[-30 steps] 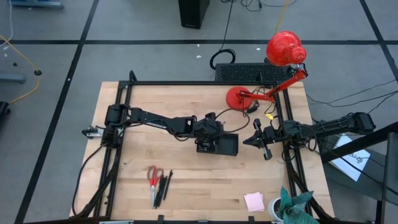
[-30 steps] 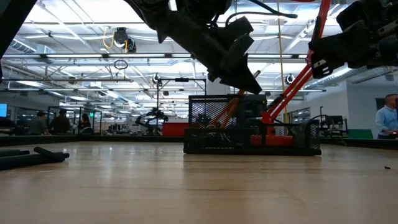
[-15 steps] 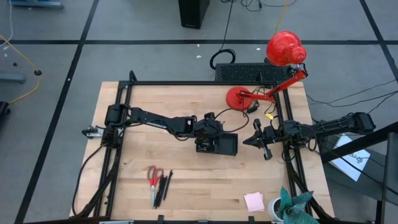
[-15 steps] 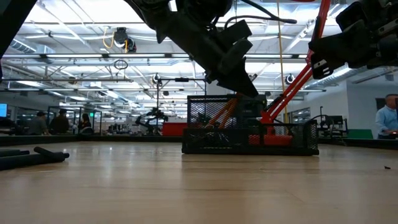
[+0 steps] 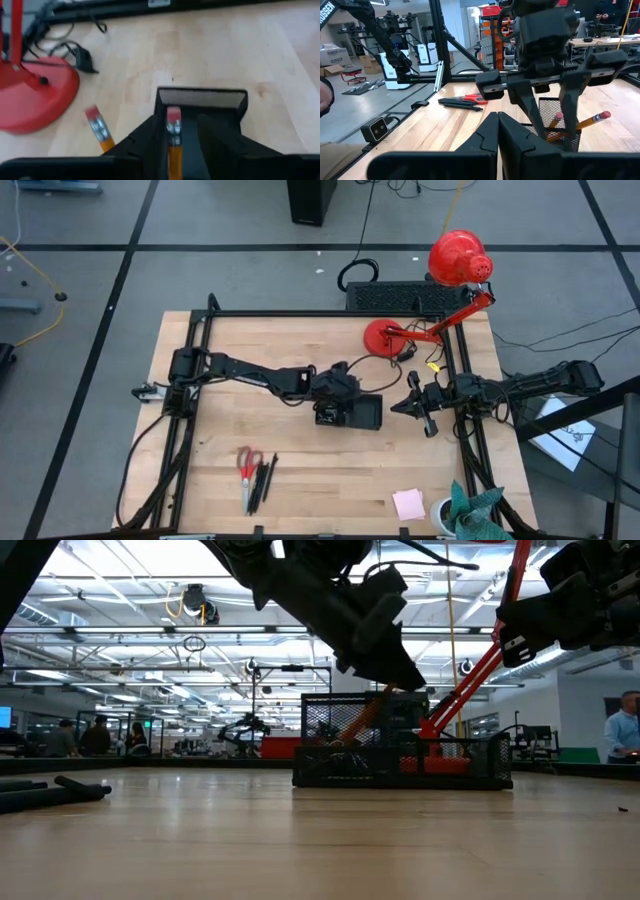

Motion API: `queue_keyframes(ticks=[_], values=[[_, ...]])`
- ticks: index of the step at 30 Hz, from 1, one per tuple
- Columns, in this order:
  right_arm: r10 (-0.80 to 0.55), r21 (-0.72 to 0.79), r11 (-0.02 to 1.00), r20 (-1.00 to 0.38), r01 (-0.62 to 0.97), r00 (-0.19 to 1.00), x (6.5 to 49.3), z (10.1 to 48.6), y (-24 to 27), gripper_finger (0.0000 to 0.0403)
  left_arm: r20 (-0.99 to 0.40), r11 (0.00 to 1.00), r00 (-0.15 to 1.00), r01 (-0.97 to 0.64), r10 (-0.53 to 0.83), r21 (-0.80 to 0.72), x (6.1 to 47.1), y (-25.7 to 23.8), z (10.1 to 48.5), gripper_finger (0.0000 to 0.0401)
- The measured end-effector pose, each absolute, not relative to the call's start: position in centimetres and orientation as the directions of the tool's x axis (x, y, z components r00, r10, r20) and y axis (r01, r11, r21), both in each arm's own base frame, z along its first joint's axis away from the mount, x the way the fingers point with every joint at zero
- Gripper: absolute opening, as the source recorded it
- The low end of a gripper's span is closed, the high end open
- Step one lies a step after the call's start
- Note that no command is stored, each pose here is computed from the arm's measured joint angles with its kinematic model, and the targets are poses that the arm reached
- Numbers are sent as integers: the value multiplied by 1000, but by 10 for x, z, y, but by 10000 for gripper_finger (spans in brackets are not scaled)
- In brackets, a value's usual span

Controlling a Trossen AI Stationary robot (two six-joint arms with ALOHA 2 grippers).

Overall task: Pick and place office supplies into organizer
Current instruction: Adjust the orange pencil in the organizer bin, then put the black pen into the desk organizer

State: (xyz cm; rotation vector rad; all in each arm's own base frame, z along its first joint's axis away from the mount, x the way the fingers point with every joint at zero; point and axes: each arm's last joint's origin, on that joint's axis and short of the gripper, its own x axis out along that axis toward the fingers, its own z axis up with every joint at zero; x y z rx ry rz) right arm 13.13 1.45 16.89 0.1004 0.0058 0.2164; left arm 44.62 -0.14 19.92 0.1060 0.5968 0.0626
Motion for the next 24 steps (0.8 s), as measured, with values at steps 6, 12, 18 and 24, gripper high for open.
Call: queue_keyframes(ticks=[6,12,18,24], values=[[215,100,972,8,-214,977,131,169,15,0,-476,989,876,-6,76,147,439,-8,233,178],[215,97,972,11,-215,977,131,169,15,0,-423,984,903,5,72,178,408,-28,288,179],[215,97,972,5,-215,977,131,169,15,0,-633,987,762,-51,138,153,344,-65,316,151],[219,100,971,5,-218,976,131,169,15,0,-823,966,565,-244,64,-92,292,-107,312,118]])
